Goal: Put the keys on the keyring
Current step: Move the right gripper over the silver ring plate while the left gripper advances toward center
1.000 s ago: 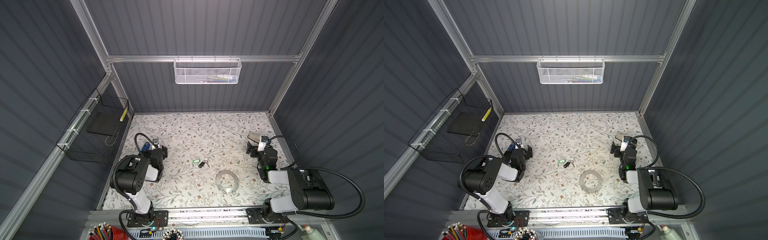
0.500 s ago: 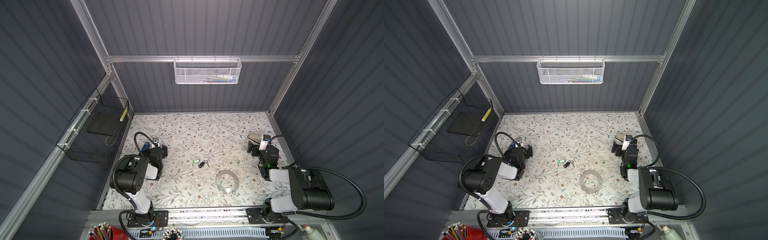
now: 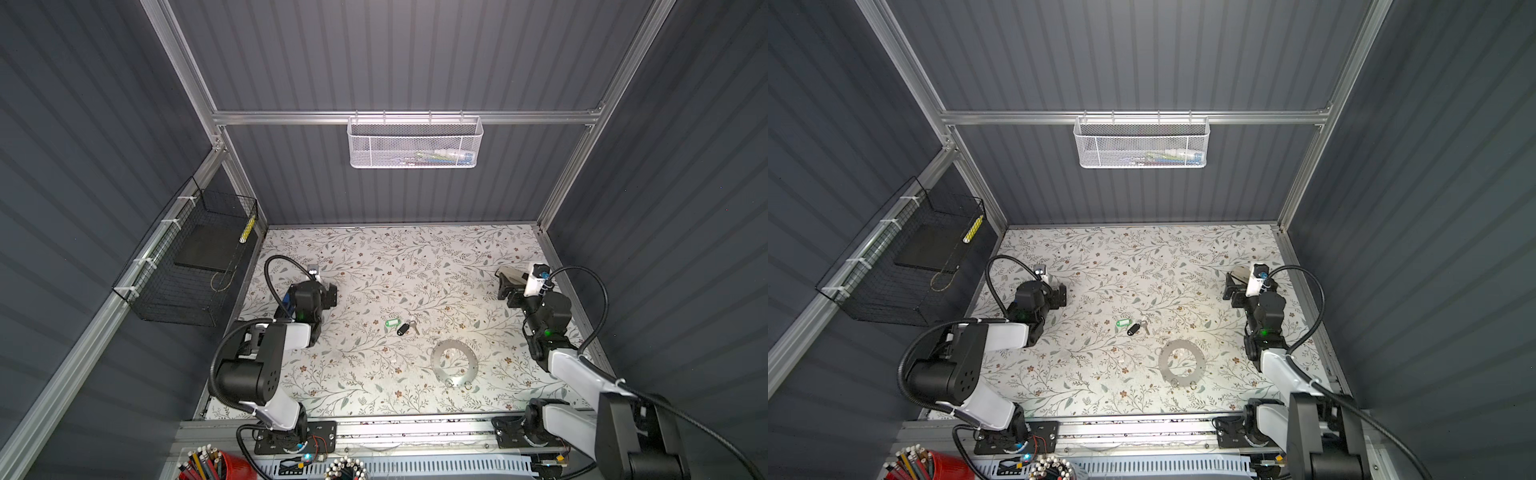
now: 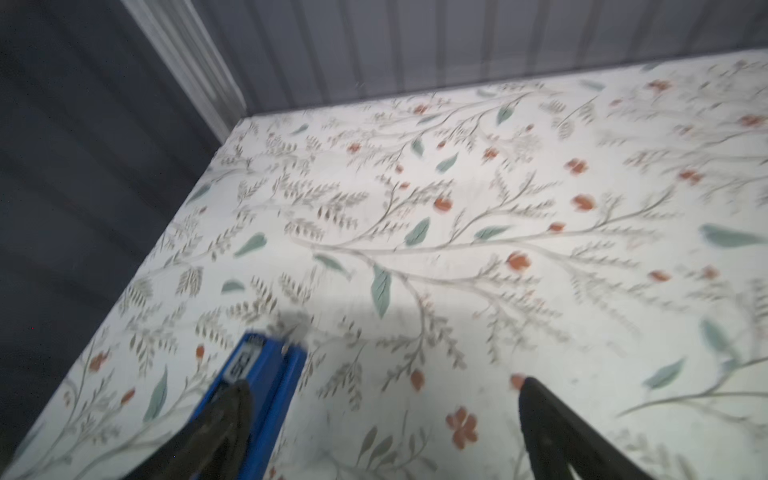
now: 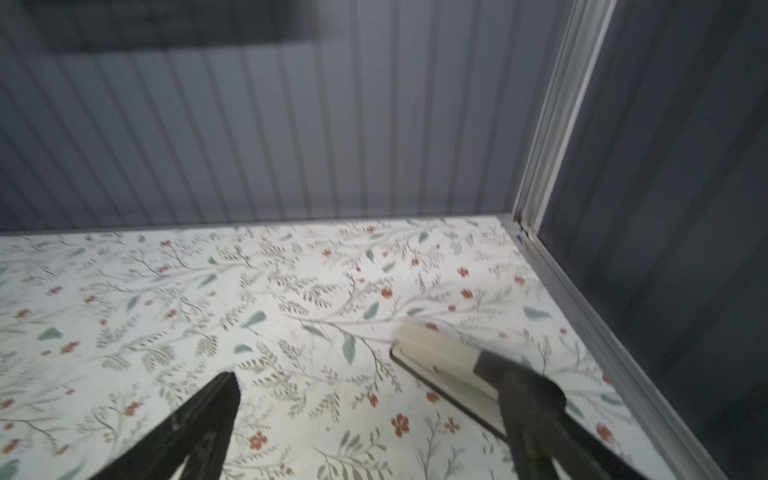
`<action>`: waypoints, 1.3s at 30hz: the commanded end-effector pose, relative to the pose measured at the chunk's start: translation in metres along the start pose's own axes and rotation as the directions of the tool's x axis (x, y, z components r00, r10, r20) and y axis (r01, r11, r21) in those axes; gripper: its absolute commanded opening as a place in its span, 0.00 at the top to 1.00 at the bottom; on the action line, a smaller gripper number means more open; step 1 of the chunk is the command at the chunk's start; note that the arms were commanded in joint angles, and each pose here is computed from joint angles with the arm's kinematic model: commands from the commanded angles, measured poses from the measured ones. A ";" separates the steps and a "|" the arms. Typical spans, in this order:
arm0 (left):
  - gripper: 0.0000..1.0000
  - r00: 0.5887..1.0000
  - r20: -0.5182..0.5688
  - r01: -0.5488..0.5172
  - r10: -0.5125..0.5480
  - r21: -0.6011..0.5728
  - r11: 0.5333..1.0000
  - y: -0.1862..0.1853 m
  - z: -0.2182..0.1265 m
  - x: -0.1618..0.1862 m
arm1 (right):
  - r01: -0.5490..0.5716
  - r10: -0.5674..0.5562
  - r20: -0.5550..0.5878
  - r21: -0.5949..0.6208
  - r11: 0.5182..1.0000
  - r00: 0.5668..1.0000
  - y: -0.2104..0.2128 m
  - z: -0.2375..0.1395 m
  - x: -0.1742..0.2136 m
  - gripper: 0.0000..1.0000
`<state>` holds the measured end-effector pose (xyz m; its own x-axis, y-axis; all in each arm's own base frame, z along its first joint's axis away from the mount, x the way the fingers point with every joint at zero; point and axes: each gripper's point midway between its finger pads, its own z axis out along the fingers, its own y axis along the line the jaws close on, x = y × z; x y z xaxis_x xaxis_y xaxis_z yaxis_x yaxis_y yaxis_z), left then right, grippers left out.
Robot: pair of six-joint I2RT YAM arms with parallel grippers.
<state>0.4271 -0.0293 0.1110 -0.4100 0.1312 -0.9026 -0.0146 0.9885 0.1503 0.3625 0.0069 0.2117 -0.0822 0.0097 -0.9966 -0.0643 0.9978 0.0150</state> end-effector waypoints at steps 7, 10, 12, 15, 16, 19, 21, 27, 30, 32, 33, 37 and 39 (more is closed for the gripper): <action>0.00 0.998 -0.066 0.010 0.020 0.419 0.908 -0.077 -0.047 -0.058 | 0.166 -0.235 -0.172 -0.340 0.926 0.957 0.095 -0.004 -0.009 0.16; 0.00 0.996 -0.081 -0.001 0.043 0.456 0.890 -0.092 -0.050 -0.059 | 0.231 -0.373 -0.242 -0.464 0.855 0.896 0.127 -0.012 0.006 0.23; 0.01 0.993 -0.099 -0.006 0.060 0.474 0.881 -0.100 -0.051 -0.059 | 0.272 -0.458 -0.256 -0.532 0.802 0.852 0.146 -0.021 0.012 0.29; 0.02 0.992 -0.116 0.011 0.053 0.492 0.871 -0.107 -0.052 -0.058 | 0.275 -0.542 -0.290 -0.621 0.733 0.789 0.168 -0.035 0.031 0.45; 0.03 0.992 -0.118 0.022 0.042 0.494 0.869 -0.108 -0.052 -0.058 | 0.272 -0.566 -0.304 -0.645 0.714 0.766 0.172 -0.039 0.039 0.49; 0.06 0.991 -0.130 0.043 0.028 0.512 0.858 -0.112 -0.054 -0.055 | 0.266 -0.655 -0.324 -0.724 0.636 0.683 0.184 -0.056 0.068 0.58; 0.09 0.990 -0.136 0.053 0.021 0.521 0.852 -0.113 -0.055 -0.055 | 0.248 -0.709 -0.348 -0.767 0.591 0.613 0.190 -0.068 0.089 0.58; 0.15 0.988 -0.152 0.056 0.024 0.501 0.863 -0.110 -0.055 -0.055 | 0.075 -0.766 -0.442 -0.843 0.533 0.467 0.207 -0.093 0.126 0.47; 0.16 0.988 -0.155 0.058 0.022 0.492 0.869 -0.108 -0.054 -0.055 | -0.040 -0.715 -0.560 -0.798 0.601 0.419 0.216 -0.093 0.134 0.47; 0.17 0.987 -0.159 0.060 0.022 0.490 0.870 -0.108 -0.054 -0.055 | -0.077 -0.700 -0.601 -0.777 0.625 0.386 0.220 -0.092 0.142 0.48; 0.17 0.986 -0.162 0.061 0.022 0.489 0.870 -0.108 -0.054 -0.054 | -0.085 -0.698 -0.612 -0.771 0.631 0.373 0.221 -0.093 0.146 0.48; 0.18 0.985 -0.169 0.070 0.016 0.488 0.870 -0.108 -0.054 -0.054 | -0.082 -0.710 -0.616 -0.772 0.630 0.343 0.220 -0.094 0.158 0.57; 0.18 0.985 -0.173 0.077 0.011 0.491 0.868 -0.109 -0.054 -0.054 | -0.071 -0.709 -0.626 -0.764 0.641 0.324 0.216 -0.093 0.162 0.61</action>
<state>0.3976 -0.1458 0.1565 -0.5617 0.1448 -0.8145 0.4100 0.9039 -0.1221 0.2515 0.2226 0.0653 -0.5740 -0.7482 -0.3328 -0.8129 0.5696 0.1215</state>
